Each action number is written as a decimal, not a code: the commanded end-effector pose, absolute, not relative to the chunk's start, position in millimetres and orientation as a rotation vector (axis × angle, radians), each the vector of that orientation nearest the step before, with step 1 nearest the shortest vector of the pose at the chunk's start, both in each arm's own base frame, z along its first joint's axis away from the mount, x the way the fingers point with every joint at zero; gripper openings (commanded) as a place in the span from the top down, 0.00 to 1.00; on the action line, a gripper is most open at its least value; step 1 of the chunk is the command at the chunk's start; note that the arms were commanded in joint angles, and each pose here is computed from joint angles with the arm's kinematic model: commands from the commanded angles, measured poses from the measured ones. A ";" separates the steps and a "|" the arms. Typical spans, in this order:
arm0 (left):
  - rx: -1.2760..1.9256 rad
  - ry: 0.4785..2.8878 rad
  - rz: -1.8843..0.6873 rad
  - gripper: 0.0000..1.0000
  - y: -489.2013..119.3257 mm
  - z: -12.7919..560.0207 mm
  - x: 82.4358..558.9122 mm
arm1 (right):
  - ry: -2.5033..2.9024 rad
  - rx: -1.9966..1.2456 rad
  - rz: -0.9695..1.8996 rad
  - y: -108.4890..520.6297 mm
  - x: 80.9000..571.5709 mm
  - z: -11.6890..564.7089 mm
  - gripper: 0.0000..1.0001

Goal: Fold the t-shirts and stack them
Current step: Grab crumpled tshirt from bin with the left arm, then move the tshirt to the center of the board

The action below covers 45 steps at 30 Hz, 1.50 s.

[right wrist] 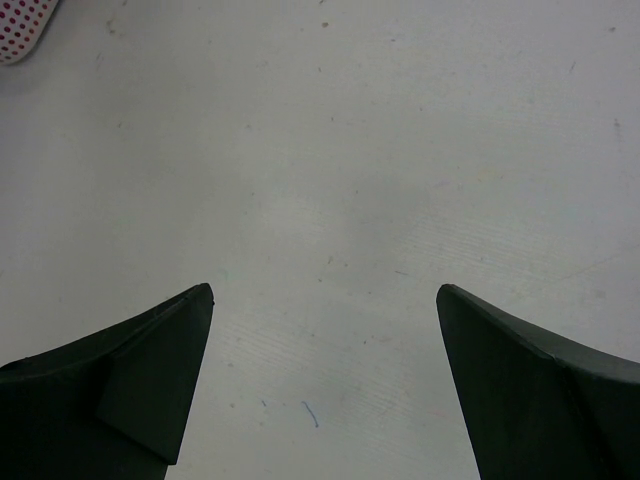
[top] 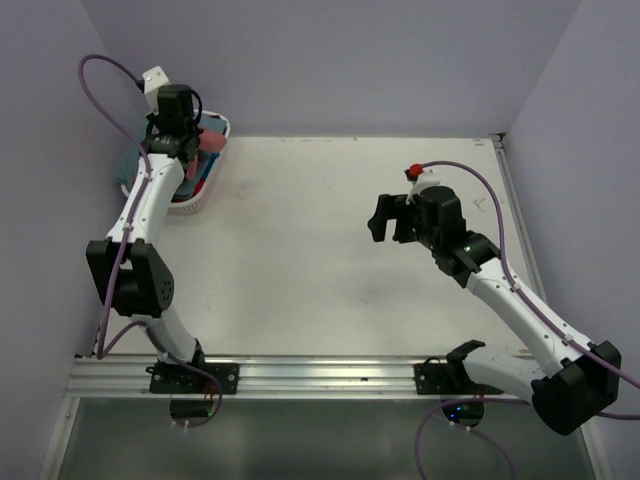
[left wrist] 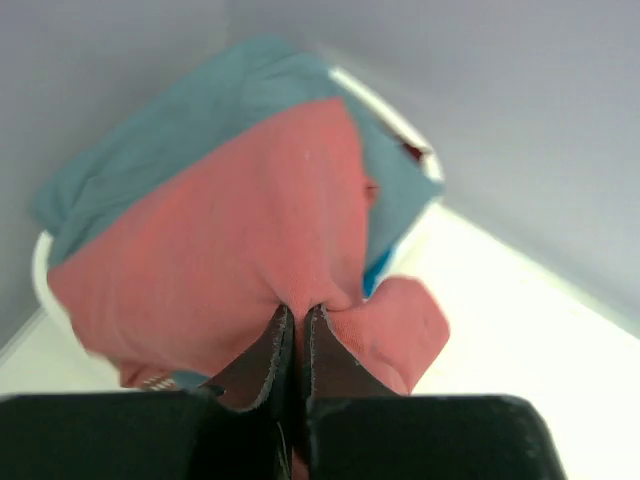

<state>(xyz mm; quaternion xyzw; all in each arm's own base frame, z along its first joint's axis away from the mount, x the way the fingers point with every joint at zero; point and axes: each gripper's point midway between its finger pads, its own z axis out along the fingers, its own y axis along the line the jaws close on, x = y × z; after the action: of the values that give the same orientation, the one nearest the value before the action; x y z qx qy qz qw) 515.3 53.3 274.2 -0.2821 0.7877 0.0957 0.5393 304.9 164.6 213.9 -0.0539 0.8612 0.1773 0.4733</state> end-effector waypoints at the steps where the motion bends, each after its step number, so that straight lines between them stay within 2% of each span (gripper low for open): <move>1: -0.600 1.770 0.021 1.00 10.6 338.3 503.8 | 2.105 -0.133 0.469 172.1 307.3 209.1 0.01; 13: -0.293 1.796 -0.707 1.00 -126.5 383.1 446.8 | 2.111 -0.066 0.424 163.7 310.1 195.6 0.01; 19: -0.097 1.699 -0.979 1.00 -179.4 440.7 408.4 | 2.129 -0.030 0.400 160.9 313.6 184.9 0.01; 25: 0.097 1.517 -1.331 1.00 -218.1 509.4 338.2 | 2.110 0.184 0.212 125.3 321.9 182.3 0.01; 28: 0.172 1.412 -1.469 1.00 -222.8 518.7 301.8 | 2.086 0.287 0.120 106.1 321.5 184.3 0.01; 31: 0.008 1.521 -1.389 1.00 -208.6 466.6 305.3 | 2.069 0.363 0.044 90.9 319.0 186.0 0.01; 32: -0.122 1.629 -1.328 1.00 -201.2 414.9 319.1 | 2.071 0.376 0.021 86.6 316.8 185.3 0.01; 34: -0.253 1.719 -1.266 1.00 -189.0 366.4 318.9 | 2.063 0.400 -0.004 81.3 316.2 185.9 0.01; 35: -0.343 1.825 -1.229 1.00 -185.2 307.1 319.7 | 2.065 0.406 -0.024 78.5 314.9 185.2 0.01; 36: -0.389 1.872 -1.214 1.00 -182.9 279.6 317.2 | 2.067 0.411 -0.029 77.4 314.7 184.8 0.01; 37: -0.451 1.937 -1.203 1.00 -181.4 247.8 314.2 | 2.067 0.411 -0.029 77.6 315.0 185.0 0.01; 38: -0.535 2.050 -1.166 1.00 -177.3 191.8 302.9 | 2.078 0.404 -0.036 78.3 314.9 182.1 0.01; 41: -0.677 2.226 -1.106 1.00 -169.7 101.6 274.6 | 2.087 0.399 -0.035 80.2 317.2 180.9 0.01; 45: -0.799 2.282 -0.996 1.00 -153.4 51.0 255.5 | 2.130 0.344 0.028 96.5 322.6 173.7 0.01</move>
<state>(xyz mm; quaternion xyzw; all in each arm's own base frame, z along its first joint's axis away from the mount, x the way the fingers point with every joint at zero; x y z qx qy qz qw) 236.6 -160.4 39.8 -0.2805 0.8654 -0.3619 0.2035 312.9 86.1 162.5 0.1397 0.8740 -0.0087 0.4653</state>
